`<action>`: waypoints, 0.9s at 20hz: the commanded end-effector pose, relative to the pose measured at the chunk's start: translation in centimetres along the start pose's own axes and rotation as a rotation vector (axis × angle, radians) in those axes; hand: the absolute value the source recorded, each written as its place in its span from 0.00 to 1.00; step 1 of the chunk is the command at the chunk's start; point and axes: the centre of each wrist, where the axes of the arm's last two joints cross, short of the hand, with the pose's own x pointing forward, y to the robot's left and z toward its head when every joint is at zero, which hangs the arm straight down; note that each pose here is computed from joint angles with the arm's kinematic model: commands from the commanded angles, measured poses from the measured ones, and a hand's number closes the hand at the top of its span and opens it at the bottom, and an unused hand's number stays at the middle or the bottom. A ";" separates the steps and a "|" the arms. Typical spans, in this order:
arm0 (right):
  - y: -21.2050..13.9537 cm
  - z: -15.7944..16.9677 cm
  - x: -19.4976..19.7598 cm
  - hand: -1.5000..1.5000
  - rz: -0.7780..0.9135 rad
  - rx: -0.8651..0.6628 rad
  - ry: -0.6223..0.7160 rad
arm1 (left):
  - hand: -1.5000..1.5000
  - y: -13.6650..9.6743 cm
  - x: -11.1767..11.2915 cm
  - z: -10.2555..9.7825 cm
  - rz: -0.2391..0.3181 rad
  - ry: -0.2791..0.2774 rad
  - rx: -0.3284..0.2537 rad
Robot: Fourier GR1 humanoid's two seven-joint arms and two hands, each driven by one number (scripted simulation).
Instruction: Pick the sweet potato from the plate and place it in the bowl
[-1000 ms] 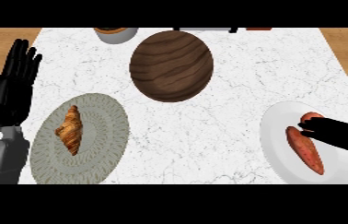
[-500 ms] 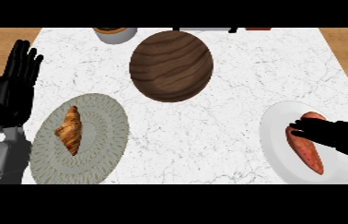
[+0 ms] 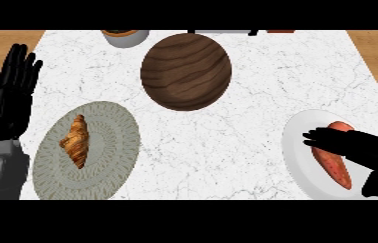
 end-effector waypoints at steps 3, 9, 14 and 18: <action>0.8 -0.3 -1.6 0.00 -0.044 0.037 0.036 | 0.50 -0.4 -0.9 0.6 0.004 -0.009 -0.002; 0.3 -3.3 -1.7 1.00 0.004 -0.079 -0.055 | 0.50 1.1 0.4 0.2 0.007 0.004 -0.018; 0.9 -3.4 -0.9 1.00 0.027 -0.110 -0.090 | 0.50 1.5 0.6 -0.8 0.019 -0.007 0.014; 2.1 -1.4 -1.5 1.00 0.041 -0.144 -0.100 | 0.50 -0.5 0.1 1.2 -0.007 0.007 0.009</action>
